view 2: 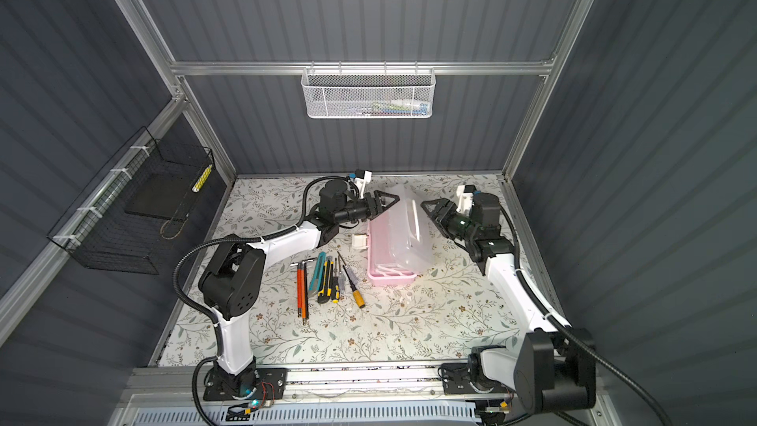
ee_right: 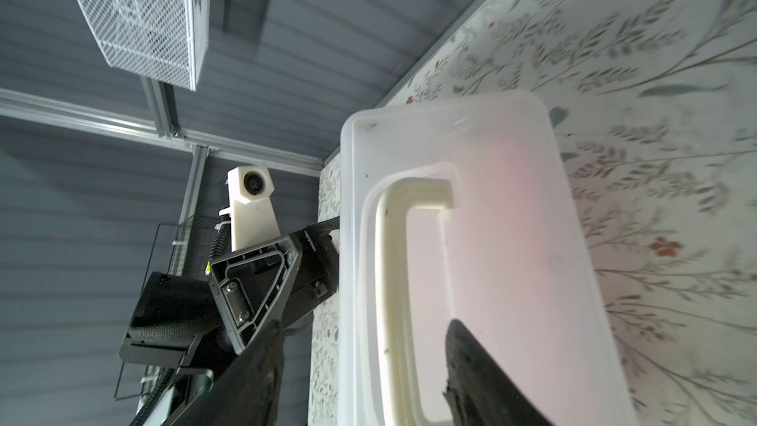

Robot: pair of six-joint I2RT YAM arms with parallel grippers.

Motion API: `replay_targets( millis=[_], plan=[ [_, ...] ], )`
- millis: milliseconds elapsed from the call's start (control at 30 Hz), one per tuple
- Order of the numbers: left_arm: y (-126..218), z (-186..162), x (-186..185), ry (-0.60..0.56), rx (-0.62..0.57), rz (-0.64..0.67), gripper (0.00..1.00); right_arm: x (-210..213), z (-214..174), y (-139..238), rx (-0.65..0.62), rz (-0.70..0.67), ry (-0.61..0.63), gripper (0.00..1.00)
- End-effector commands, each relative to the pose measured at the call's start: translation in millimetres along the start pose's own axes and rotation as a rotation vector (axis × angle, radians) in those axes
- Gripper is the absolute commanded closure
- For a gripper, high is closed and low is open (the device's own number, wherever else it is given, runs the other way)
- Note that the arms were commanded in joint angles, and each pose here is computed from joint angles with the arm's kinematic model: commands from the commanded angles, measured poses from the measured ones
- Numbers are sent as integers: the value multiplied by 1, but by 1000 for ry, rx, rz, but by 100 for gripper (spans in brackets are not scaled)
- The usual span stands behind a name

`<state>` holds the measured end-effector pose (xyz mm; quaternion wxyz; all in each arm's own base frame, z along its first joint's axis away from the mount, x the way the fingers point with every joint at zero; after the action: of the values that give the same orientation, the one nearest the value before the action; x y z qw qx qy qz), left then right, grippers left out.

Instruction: Pack the tool kit

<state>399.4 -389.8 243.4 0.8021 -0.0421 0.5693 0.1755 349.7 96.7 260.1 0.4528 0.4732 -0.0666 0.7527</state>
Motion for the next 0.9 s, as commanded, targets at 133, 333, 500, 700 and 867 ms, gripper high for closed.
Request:
replay_targets(
  millis=[133,333,500,700,867],
  plan=[
    [-45,-20,-42,-77,96,-64,28,-24,-3,34,-60,-157,56,36],
    [-82,-46,-49,-81,165,-67,28,-31,-4,58,-124,-211,71,35],
    [-98,-65,-40,-65,207,-44,28,-35,0,84,-201,-304,118,33],
    [-97,-73,-30,-72,210,-10,27,-37,-2,89,-204,-333,134,31],
    [-90,-74,-22,-103,199,31,25,-37,-1,83,-178,-316,126,31]
  ],
)
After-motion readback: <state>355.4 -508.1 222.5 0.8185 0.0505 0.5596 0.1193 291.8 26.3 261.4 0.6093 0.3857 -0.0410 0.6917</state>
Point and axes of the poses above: each gripper's point midway between its finger pads, its own y axis back along the fingers, its own x axis along the line the jaws close on, z = x × y, the point moved 3 cm from there along y, back along the fingers, and after that the axes turned 10 degrees about y, right-handed, at the moved point
